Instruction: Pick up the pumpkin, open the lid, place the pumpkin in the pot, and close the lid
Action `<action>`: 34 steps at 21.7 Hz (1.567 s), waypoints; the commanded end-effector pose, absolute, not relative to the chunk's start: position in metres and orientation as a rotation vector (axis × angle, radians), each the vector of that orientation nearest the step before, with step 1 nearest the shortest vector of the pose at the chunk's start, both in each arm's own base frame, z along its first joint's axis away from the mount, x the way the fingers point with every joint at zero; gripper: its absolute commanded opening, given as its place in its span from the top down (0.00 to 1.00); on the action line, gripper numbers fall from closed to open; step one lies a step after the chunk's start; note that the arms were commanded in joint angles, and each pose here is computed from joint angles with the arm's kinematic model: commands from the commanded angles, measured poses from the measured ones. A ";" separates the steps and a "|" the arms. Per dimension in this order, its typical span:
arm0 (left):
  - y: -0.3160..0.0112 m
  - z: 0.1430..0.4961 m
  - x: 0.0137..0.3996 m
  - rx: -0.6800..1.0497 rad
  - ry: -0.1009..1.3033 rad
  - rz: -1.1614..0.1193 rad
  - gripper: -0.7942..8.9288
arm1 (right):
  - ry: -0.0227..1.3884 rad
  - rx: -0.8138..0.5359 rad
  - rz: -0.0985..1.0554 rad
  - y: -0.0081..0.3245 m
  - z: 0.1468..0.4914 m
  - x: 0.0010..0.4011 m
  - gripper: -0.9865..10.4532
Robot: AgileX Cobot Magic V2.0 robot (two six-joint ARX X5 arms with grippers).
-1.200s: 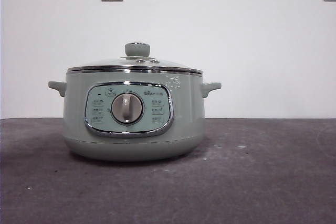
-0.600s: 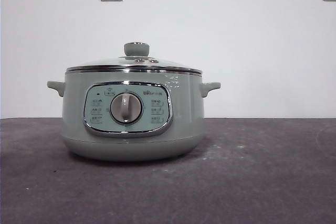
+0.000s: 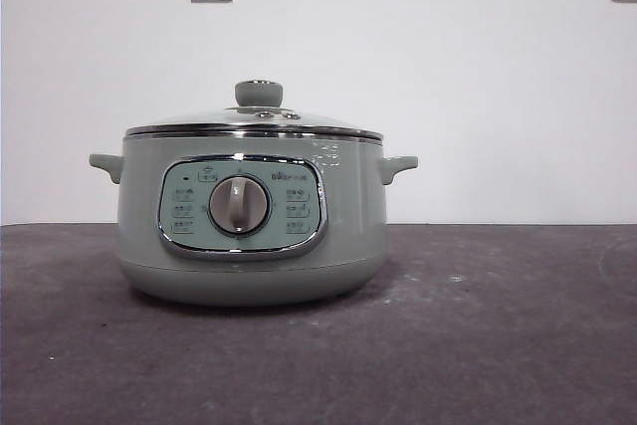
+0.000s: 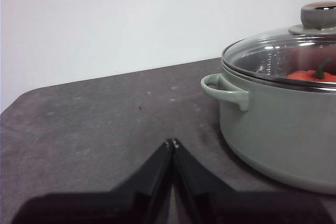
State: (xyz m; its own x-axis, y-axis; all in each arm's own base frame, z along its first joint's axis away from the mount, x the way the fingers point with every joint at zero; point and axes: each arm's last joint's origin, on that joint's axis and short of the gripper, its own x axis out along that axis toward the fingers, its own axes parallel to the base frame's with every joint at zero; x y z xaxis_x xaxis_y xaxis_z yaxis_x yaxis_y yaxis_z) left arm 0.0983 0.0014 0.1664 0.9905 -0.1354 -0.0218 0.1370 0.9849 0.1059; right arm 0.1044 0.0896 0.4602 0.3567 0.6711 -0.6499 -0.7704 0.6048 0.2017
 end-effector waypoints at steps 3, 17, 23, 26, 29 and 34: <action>0.002 0.157 0.097 0.066 0.071 -0.135 0.92 | 0.781 -0.139 0.934 0.089 0.459 0.103 0.91; 0.002 0.148 0.096 0.047 0.161 -0.137 0.92 | 0.774 -0.138 0.935 0.087 0.460 0.101 0.91; 0.002 0.148 0.096 0.047 0.161 -0.137 0.92 | 0.604 -0.202 0.852 0.070 0.470 0.097 0.91; 0.002 0.148 0.096 0.047 0.161 -0.137 0.92 | 0.368 -0.103 0.846 0.046 0.483 0.081 0.91; 0.002 0.148 0.096 0.046 0.161 -0.138 0.92 | 0.241 -0.072 0.765 0.027 0.470 0.061 0.91; 0.002 0.148 0.096 0.047 0.161 -0.138 0.92 | 0.002 -0.156 0.647 0.020 0.414 0.056 0.91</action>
State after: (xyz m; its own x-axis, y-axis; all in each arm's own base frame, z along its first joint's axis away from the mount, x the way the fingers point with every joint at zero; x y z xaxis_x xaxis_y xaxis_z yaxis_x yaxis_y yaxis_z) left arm 0.0952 0.0012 0.1529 0.9786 -0.1367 -0.1535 0.1448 0.9885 0.0432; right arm 0.0506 0.0197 0.4290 0.7952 0.6026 -0.0680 -0.6061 0.7865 -0.1184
